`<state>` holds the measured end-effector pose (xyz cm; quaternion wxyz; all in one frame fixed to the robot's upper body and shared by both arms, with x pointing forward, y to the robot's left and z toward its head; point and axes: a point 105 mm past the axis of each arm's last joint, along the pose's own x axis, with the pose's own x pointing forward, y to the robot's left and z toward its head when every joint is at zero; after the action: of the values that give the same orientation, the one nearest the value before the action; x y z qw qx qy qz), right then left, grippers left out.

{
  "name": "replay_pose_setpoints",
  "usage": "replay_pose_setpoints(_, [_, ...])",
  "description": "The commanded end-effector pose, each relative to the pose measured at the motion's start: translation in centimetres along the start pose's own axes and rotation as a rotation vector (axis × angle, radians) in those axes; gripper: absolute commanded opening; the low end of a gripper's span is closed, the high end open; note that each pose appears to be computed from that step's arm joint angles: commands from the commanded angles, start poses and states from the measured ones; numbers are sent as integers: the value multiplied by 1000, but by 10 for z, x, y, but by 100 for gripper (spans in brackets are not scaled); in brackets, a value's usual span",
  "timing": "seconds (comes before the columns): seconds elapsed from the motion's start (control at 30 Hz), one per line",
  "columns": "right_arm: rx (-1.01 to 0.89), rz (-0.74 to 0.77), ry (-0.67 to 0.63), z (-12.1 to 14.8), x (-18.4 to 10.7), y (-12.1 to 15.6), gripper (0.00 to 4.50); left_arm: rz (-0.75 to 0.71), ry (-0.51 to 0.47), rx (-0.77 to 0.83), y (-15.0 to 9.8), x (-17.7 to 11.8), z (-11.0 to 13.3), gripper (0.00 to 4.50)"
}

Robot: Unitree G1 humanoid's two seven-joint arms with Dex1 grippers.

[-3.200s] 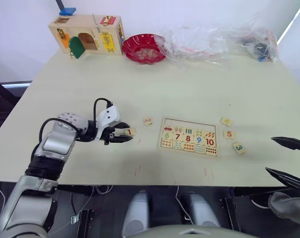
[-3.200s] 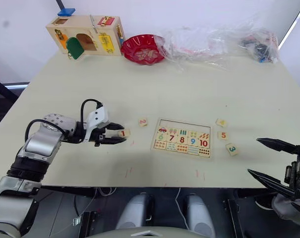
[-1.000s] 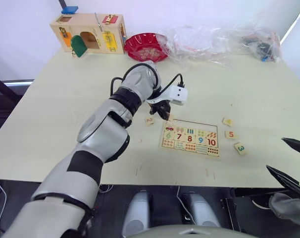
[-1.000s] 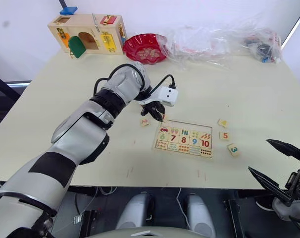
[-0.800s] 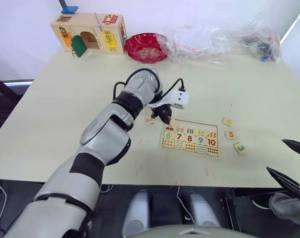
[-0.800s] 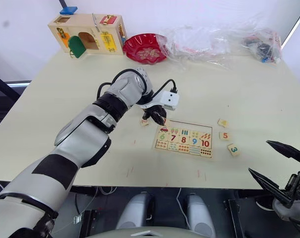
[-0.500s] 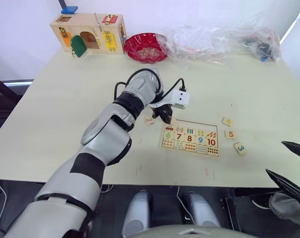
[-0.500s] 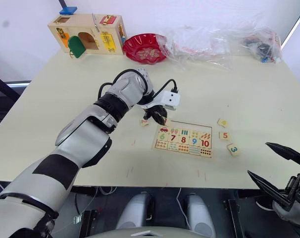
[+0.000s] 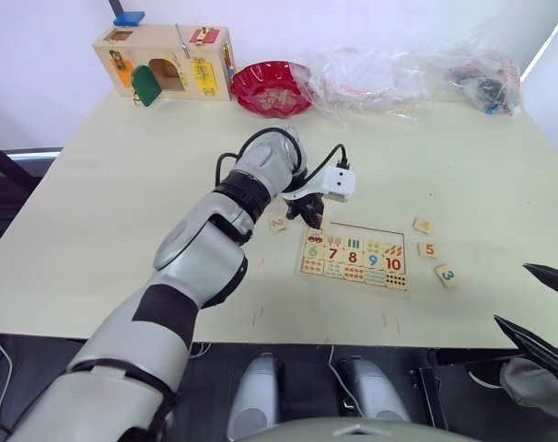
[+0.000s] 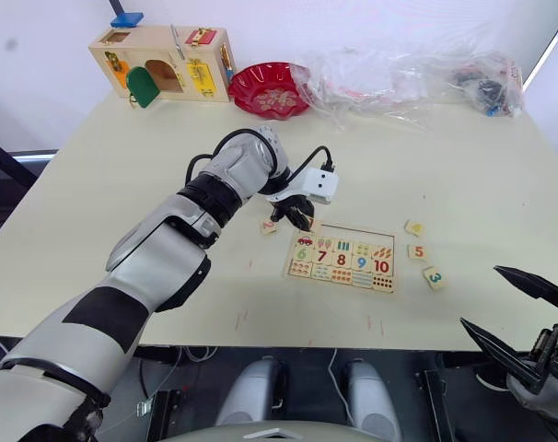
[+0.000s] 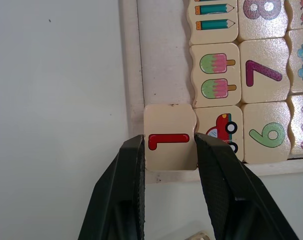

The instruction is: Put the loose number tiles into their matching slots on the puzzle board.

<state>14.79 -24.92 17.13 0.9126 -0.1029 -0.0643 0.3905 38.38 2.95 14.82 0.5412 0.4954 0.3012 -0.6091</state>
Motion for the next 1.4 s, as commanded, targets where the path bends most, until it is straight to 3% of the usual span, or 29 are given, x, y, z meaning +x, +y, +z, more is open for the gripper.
replay_pose_setpoints(0.03, [-21, 8, -22, 7, 0, 2, 450, 14, -12, 21, 2, -4, 5, 136])
replay_pose_setpoints(0.57, [-20, 2, -22, 6, 0, 4, 450, 12, -7, 22, 1, -2, 4, 136])
replay_pose_setpoints(0.67, [-19, 2, -22, 6, 0, 4, 450, 12, -12, 18, 1, -3, 5, 231])
replay_pose_setpoints(0.9, [-22, 6, -24, 7, 1, 2, 450, 30, -80, -1, 5, -21, 11, 231])
replay_pose_setpoints(1.27, [-33, 54, 0, 9, -3, -17, 450, 35, -390, -85, -2, -77, 8, 231])
replay_pose_setpoints(1.4, [-31, 64, 7, 8, -7, -20, 450, 108, -573, -77, -1, -88, 8, 231])
